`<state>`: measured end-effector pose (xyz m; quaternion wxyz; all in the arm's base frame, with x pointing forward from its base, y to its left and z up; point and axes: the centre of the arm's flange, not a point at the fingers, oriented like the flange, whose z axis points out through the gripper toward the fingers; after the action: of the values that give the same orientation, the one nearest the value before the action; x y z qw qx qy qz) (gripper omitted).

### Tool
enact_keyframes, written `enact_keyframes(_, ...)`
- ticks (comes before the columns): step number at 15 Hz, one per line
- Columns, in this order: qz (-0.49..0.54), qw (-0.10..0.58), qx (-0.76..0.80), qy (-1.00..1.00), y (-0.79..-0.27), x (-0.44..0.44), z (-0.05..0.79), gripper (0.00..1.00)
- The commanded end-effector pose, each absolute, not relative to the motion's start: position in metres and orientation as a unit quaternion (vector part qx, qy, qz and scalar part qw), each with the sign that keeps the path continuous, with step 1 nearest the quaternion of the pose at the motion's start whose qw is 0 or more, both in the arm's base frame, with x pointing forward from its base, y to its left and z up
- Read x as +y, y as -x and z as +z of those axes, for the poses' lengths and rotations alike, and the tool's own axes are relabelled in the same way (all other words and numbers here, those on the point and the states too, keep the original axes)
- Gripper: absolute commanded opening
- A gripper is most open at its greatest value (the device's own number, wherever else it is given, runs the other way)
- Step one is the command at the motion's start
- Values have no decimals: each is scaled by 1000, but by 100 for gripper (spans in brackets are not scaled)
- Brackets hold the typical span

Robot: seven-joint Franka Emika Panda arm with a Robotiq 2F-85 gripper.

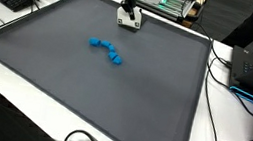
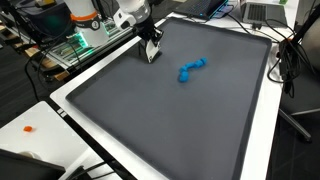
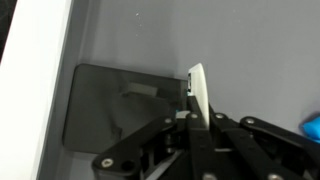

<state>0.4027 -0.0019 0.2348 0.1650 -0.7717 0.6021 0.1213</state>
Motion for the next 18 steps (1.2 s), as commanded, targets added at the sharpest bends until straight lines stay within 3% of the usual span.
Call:
enact_keyframes(1, 116, 167, 613, 763, -397, -2, 229, 1)
enact_keyframes(18, 106, 167, 619, 760, -403, 4, 221, 1)
